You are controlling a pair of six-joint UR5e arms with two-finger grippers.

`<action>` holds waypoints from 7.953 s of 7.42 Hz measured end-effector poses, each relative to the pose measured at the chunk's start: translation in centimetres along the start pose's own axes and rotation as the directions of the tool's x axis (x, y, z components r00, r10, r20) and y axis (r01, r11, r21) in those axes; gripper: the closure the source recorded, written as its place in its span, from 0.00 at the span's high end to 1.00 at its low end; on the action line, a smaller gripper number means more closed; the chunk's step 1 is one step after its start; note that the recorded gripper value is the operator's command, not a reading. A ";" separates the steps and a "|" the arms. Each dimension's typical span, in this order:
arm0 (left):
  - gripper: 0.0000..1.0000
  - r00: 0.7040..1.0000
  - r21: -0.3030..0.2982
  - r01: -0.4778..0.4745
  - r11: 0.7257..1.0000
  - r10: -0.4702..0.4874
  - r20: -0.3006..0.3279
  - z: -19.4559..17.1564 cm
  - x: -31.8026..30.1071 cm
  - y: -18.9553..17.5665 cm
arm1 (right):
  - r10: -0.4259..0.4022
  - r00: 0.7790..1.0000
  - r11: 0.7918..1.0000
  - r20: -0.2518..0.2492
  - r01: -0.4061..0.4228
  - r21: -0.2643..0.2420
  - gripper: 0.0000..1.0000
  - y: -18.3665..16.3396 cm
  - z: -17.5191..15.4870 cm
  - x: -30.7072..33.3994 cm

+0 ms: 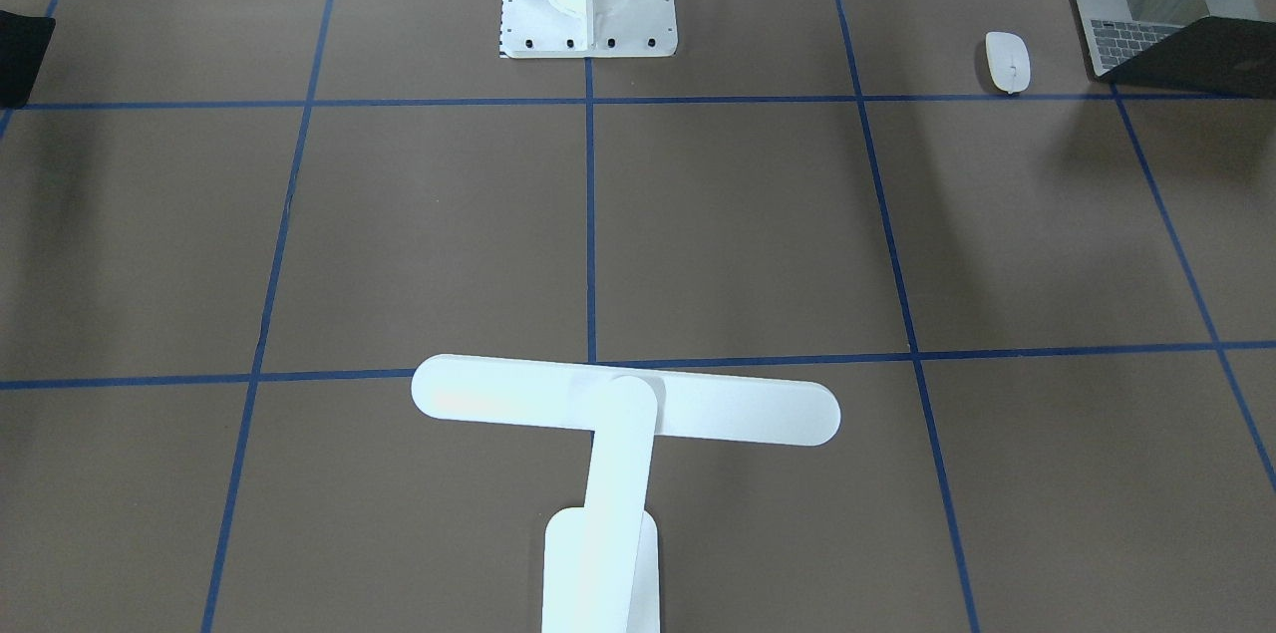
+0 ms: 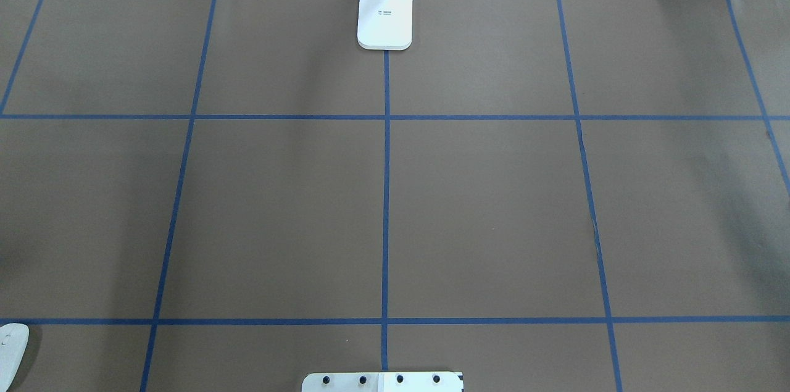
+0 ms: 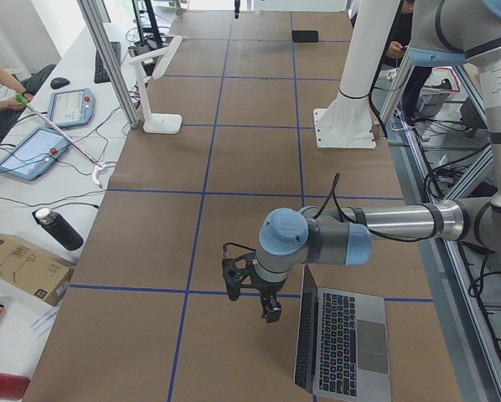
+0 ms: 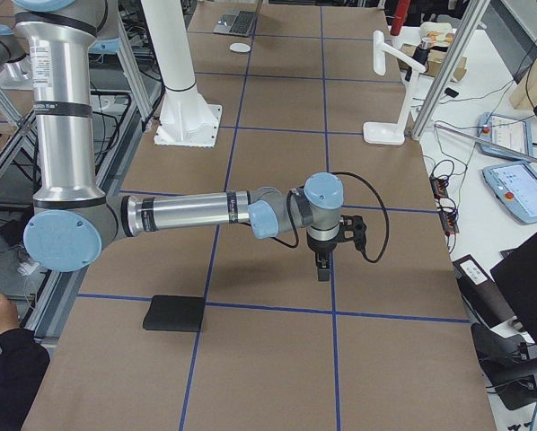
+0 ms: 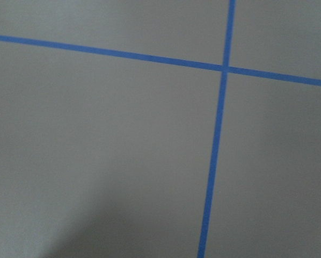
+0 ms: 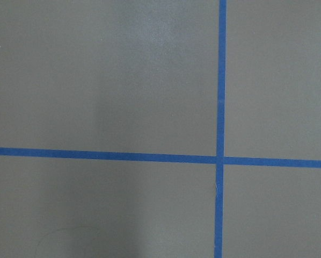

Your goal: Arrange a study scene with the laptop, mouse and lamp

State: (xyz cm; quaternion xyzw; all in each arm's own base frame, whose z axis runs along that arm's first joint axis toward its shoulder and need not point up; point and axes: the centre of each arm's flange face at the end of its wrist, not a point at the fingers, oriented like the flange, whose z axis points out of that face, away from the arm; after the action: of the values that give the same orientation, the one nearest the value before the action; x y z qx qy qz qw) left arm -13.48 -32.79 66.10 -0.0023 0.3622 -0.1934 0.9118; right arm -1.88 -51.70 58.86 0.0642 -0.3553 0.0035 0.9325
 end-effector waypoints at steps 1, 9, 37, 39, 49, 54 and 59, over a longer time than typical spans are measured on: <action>0.99 0.994 -0.006 0.113 0.994 -0.113 0.002 -0.8 -2.6 0.9 | -0.008 1.000 1.000 0.004 0.008 0.005 1.00 -0.1 -0.1 -0.3; 0.99 0.712 -0.042 0.702 0.711 -0.701 0.034 -0.1 -6.4 2.1 | -0.031 0.999 0.999 0.014 0.031 0.019 1.00 -0.1 -0.3 -1.0; 0.01 0.580 -0.087 0.815 0.573 -0.805 0.126 5.0 -3.5 7.5 | -0.013 0.999 0.999 0.031 0.012 0.034 1.00 2.1 -1.9 -2.8; 0.00 0.579 -0.092 0.815 0.572 -0.806 0.123 5.1 -3.5 7.3 | -0.004 1.000 0.999 0.031 0.003 0.035 1.00 2.2 -2.0 -2.8; 0.00 0.600 -0.132 0.797 0.589 -0.797 0.070 -9.7 13.1 2.8 | 0.007 1.000 1.000 0.028 -0.007 0.013 1.00 2.3 -1.0 -2.6; 0.00 0.642 -0.164 0.762 0.626 -0.764 0.068 -14.0 37.5 -4.2 | 0.017 1.000 1.000 0.026 -0.017 -0.003 1.00 2.5 -0.3 -2.2; 0.00 0.507 -0.182 0.857 0.482 -0.852 0.130 -14.3 62.3 1.2 | 0.050 0.997 0.997 0.051 -0.047 -0.055 1.00 2.9 1.6 -0.9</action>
State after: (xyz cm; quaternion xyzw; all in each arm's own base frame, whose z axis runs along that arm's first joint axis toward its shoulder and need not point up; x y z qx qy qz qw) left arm 18.77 -51.82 14.29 -0.2859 0.3225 -0.5786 0.6924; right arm -3.78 -49.00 59.76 0.0307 -0.3808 0.0148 0.9240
